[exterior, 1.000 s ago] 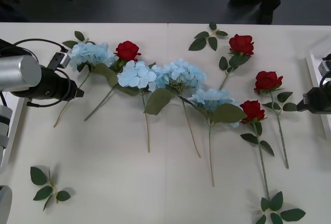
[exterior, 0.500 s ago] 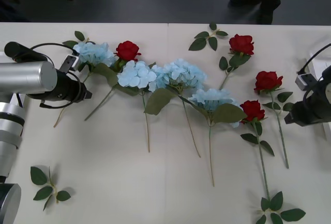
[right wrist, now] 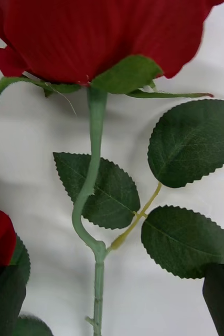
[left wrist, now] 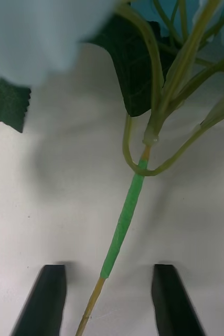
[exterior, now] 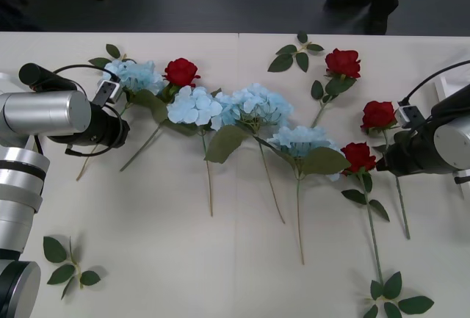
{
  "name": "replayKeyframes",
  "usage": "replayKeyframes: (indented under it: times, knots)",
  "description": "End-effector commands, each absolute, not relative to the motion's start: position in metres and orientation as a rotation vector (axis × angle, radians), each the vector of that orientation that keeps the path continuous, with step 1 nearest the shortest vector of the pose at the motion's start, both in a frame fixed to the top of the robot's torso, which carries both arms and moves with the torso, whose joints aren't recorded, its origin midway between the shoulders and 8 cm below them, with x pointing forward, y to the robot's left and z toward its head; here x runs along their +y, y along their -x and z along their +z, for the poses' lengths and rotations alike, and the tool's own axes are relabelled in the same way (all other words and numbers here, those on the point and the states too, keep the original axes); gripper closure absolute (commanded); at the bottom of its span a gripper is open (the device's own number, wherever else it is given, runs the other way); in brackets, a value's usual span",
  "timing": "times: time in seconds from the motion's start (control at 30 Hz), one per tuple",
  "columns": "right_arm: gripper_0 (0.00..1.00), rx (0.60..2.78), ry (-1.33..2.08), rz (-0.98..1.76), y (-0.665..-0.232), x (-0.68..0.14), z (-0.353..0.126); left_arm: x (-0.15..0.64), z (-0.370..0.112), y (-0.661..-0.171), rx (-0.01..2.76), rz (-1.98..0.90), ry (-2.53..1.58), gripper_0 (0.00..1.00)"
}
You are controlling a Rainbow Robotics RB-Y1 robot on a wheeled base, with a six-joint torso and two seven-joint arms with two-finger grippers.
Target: Put the red flowers into the right box and the blue flowers into the left box
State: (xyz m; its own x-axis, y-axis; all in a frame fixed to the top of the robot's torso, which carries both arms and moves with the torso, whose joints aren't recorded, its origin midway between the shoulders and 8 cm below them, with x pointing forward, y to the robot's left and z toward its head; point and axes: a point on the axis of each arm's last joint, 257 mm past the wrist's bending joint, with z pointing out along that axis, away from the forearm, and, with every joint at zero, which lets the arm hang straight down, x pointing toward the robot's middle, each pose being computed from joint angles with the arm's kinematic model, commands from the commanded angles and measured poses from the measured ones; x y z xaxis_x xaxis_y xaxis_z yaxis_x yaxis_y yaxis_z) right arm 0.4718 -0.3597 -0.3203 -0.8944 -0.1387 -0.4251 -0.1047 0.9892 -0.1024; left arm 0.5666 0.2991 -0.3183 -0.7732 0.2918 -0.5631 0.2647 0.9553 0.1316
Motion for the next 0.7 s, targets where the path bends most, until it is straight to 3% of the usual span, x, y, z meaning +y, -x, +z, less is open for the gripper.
replayKeyframes:
  times: [0.03,0.33,0.7]
  knots:
    - [0.00,2.673,0.232,-0.104,-0.477,-0.356,-0.324,0.302,-0.288,-0.586,2.436,0.076,-0.369,1.00]
    - [0.00,2.676,0.234,-0.096,-0.477,-0.352,-0.335,0.308,-0.268,-0.581,2.439,-0.032,-0.303,1.00]
    - [0.04,2.699,0.229,-0.094,-0.469,-0.355,-0.345,0.333,-0.205,-0.530,2.328,-0.269,-0.196,1.00]
